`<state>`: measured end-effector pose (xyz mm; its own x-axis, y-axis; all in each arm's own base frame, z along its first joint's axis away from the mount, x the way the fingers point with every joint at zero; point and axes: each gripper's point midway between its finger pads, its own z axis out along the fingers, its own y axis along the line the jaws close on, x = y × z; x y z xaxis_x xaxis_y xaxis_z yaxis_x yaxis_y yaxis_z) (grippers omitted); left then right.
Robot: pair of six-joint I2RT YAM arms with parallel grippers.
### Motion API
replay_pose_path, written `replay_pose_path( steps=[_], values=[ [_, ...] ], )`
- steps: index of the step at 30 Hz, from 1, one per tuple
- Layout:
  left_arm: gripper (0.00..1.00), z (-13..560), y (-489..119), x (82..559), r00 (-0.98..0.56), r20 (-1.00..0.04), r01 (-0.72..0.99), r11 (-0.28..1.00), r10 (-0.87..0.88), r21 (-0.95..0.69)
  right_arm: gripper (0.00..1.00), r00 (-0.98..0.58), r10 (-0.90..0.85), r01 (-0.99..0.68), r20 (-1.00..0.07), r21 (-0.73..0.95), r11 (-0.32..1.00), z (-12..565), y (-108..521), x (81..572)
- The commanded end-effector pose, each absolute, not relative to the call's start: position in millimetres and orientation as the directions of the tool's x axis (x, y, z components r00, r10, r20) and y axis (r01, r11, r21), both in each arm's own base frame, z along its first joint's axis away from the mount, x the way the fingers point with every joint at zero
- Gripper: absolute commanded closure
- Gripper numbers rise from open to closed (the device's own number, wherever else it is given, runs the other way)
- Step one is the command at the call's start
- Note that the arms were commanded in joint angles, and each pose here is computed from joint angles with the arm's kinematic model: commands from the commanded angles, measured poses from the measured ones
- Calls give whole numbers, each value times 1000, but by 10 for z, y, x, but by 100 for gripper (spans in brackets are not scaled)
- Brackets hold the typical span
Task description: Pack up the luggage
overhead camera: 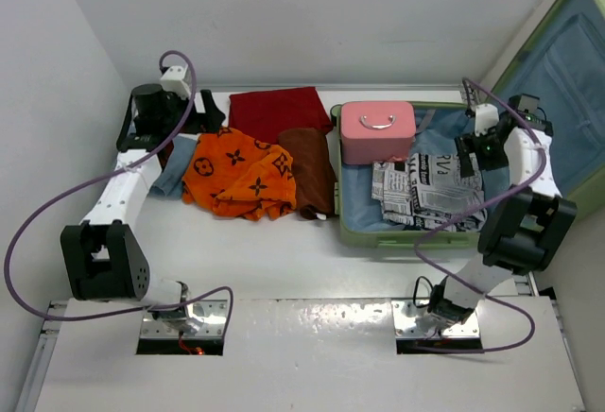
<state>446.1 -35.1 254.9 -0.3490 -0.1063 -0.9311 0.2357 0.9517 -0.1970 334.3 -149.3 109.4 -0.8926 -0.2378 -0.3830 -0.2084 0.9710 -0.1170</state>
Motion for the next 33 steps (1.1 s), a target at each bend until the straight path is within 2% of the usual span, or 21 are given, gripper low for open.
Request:
replay_pose_path(
  steps=[1,2,4,8,10,11,12,13,14,16,17,21,23,24,26,33],
  values=[
    [3,2458,-305,4337,-380,-924,204,969,-51,-137,17,-739,-291,-264,-608,-137,955,1917,-1018,3613],
    [3,2426,-266,4307,-387,-919,187,971,-69,-152,15,-723,-255,-256,-641,-94,962,2014,-864,3642],
    [3,2430,-209,4262,-381,-917,146,971,-121,-189,15,-660,-270,-341,-701,-40,939,2228,-303,3745],
    [2,2413,-93,4236,-377,-912,97,972,-164,-215,9,-520,-268,-513,-811,46,857,2521,809,3939],
    [2,2367,30,4213,-391,-898,44,971,-200,-236,7,-540,-262,-595,-800,143,791,2430,1537,3860],
    [2,2365,87,4215,-388,-899,25,972,-204,-232,7,-579,-262,-609,-772,195,769,2205,1836,3935],
    [2,2366,84,4215,-388,-896,21,970,-215,-241,7,-641,-172,-558,-748,300,774,2206,2042,3957],
    [2,2403,146,4202,-377,-900,8,971,-219,-240,6,-647,-178,-592,-742,340,731,2235,2352,3904],
    [2,2403,204,4199,-374,-900,-5,971,-225,-240,3,-742,-135,-526,-657,445,724,1867,2550,4002],
    [2,2482,224,4183,-362,-902,-7,968,-237,-252,0,-786,-58,-486,-616,557,674,1922,2830,4081],
    [2,2519,267,4168,-351,-905,-15,968,-239,-250,0,-830,-56,-447,-555,603,661,1720,3042,4035],
    [2,2591,300,4122,-336,-908,-25,966,-250,-256,0,-861,-41,-384,-506,597,705,1272,3423,4188],
    [2,2584,383,4092,-331,-908,-46,966,-257,-256,0,-867,-20,-360,-499,598,716,1227,3653,4256],
    [2,2584,383,4092,-331,-908,-46,966,-257,-256,0,-885,-37,-342,-463,596,726,982,3741,4229],
    [2,2541,456,4074,-334,-905,-66,964,-265,-258,0,-872,-50,-375,-488,597,709,1069,3977,4209],
    [2,2539,472,4041,-334,-903,-55,962,-271,-268,0,-891,-103,-380,-443,602,702,656,4376,4007]
  ],
)
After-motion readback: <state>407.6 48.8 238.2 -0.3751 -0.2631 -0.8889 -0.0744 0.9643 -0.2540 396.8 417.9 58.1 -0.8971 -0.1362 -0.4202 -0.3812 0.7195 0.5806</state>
